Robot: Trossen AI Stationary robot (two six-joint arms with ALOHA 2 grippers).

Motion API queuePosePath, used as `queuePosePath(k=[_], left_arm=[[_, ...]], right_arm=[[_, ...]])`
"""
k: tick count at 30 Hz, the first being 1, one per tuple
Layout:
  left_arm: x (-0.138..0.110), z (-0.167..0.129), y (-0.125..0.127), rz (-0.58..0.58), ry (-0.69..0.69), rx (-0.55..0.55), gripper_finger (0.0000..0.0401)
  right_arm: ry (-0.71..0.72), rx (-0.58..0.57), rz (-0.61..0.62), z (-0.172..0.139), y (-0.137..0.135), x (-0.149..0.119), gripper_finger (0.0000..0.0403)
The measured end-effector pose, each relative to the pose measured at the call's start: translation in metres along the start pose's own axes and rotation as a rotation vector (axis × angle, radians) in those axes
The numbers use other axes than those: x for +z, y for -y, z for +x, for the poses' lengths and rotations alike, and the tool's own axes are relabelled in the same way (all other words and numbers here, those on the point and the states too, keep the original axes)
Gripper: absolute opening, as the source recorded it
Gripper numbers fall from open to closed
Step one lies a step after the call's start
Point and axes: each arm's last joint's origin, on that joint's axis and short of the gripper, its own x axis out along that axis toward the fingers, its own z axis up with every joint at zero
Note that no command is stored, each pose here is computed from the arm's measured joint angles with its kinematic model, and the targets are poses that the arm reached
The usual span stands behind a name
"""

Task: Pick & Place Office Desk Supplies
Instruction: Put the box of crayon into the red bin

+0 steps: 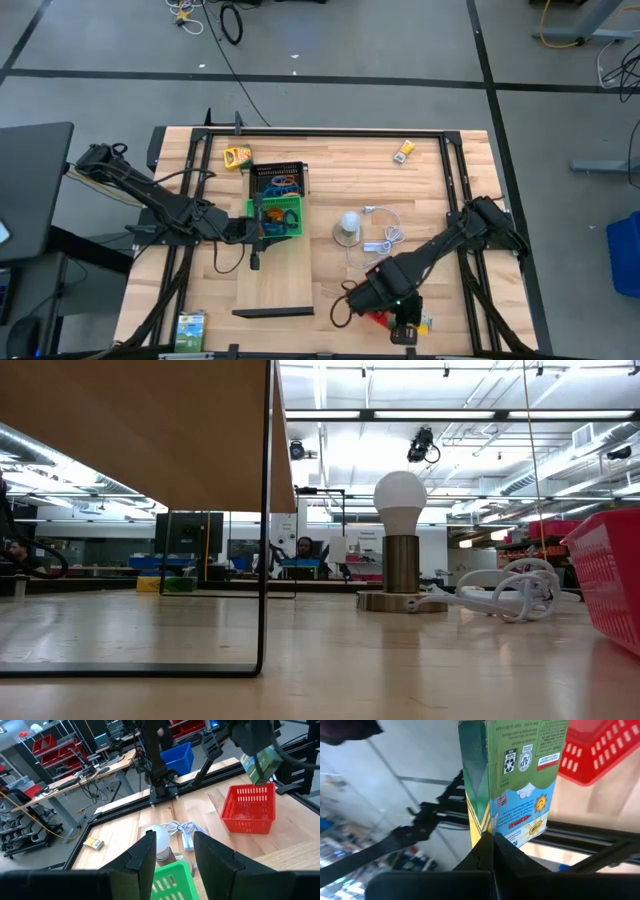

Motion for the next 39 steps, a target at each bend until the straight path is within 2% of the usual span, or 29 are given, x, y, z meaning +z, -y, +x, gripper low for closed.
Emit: queuePosePath(k=[9,16,25,34,39], left_arm=[[0.0,0.0,0.0,0.021,0.0,0.0,0.014],[-0.001,0.0,0.0,0.027,-0.006,-0.002,0.014],[-0.003,0.0,0.001,0.034,-0.024,-0.008,0.014],[-0.004,0.0,0.001,0.028,-0.04,-0.013,0.014],[-0.004,0.0,0.001,0.019,-0.04,-0.013,0.014]], right_arm=[[-0.088,0.142,0.017,-0.005,0.021,0.036,0.0],[-0.111,0.192,0.013,-0.006,0.034,0.057,0.0],[-0.097,0.215,0.041,-0.014,0.043,0.063,0.0],[-0.187,0.152,0.132,0.016,0.059,0.064,0.0],[-0.252,0.181,0.178,0.029,0.066,0.064,0.0]])
